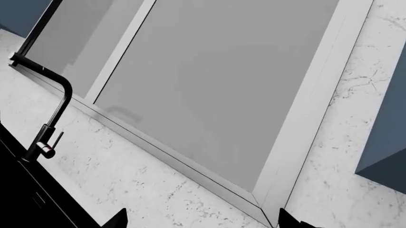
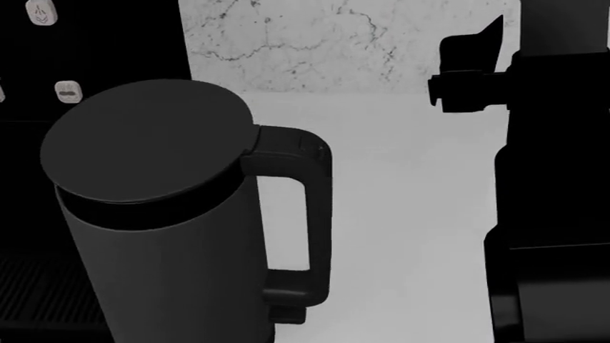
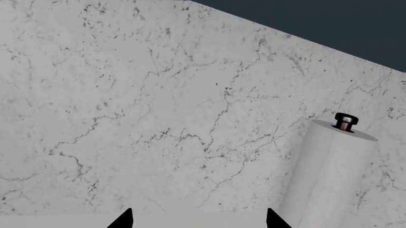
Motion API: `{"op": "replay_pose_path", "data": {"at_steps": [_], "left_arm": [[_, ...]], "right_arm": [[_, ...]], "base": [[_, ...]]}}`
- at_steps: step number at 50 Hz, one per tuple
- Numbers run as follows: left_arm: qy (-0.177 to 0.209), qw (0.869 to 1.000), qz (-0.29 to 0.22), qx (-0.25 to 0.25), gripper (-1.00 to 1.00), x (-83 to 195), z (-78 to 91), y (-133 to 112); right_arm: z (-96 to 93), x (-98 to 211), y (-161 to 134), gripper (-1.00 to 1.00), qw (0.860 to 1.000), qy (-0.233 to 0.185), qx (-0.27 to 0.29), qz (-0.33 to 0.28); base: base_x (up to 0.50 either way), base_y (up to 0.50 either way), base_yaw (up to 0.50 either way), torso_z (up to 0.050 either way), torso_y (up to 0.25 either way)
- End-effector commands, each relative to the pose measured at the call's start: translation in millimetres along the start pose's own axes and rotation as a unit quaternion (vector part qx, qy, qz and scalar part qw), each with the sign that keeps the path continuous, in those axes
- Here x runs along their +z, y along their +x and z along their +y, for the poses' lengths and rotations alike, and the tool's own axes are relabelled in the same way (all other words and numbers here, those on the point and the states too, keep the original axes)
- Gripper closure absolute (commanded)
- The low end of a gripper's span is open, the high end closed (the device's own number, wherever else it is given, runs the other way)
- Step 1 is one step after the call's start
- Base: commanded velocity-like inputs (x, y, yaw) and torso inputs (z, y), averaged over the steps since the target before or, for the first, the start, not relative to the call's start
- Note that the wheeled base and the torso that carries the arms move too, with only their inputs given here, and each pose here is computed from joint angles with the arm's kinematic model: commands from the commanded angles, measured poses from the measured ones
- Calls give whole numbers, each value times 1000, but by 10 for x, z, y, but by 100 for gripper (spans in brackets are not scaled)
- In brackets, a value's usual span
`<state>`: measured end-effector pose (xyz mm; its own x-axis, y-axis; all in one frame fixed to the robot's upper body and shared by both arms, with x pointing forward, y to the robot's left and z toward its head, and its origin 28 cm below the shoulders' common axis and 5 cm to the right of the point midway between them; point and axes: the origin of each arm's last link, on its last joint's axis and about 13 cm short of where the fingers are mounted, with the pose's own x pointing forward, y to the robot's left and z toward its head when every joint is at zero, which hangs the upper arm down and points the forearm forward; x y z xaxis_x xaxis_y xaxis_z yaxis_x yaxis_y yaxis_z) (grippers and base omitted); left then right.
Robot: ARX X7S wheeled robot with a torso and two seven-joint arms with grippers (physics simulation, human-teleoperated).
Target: Press the button to open the lid of the electric kettle.
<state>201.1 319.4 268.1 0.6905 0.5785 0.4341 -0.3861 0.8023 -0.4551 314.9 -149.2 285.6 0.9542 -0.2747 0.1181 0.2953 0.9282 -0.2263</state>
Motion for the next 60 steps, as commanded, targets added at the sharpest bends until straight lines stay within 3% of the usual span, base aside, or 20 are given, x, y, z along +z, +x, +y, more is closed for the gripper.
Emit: {"op": "replay_pose_path", "data": {"at_steps": [1, 2, 10, 18, 34, 42, 45, 53, 57, 60], "left_arm": [[-6, 998, 10, 66, -100, 36, 139, -79], [-5, 998, 8, 69, -100, 46, 156, -89], [-13, 997, 0, 74, -100, 90, 205, -130], [-14, 997, -5, 69, -100, 112, 186, -137], [-13, 997, -12, 81, -100, 142, 249, -142], [-20, 997, -15, 76, -100, 186, 268, -180], [-20, 997, -18, 74, -100, 205, 271, -199], [-21, 997, -26, 66, -100, 269, 256, -235], [-18, 998, -25, 61, -100, 250, 240, -222], [-17, 998, -25, 61, -100, 249, 243, -222]], "right_arm": [[-6, 38, -9, -100, 1000, 10, 12, 17], [-24, 49, -3, -100, 999, 35, 19, 33], [-29, 63, -32, -100, 999, -8, 11, 29], [-28, 50, -25, -100, 999, 5, 20, 31], [24, 39, -33, -100, 999, -6, 35, 21], [36, 83, -30, -100, 999, 12, 44, 7], [45, 117, -70, -100, 995, 20, 95, -14], [-70, 286, -191, -100, 991, -13, 129, -36], [-157, 433, -295, -100, 973, 8, 227, -45], [-190, 485, -361, -100, 967, -5, 249, -45]], "base": [[492, -105, 0, 0, 0], [195, 0, 0, 0, 0], [0, 0, 0, 0, 0], [19, -420, 0, 0, 0], [87, 0, 0, 0, 0], [55, 0, 0, 0, 0], [0, 0, 0, 0, 0], [0, 0, 0, 0, 0], [0, 0, 0, 0, 0], [0, 0, 0, 0, 0]]}}
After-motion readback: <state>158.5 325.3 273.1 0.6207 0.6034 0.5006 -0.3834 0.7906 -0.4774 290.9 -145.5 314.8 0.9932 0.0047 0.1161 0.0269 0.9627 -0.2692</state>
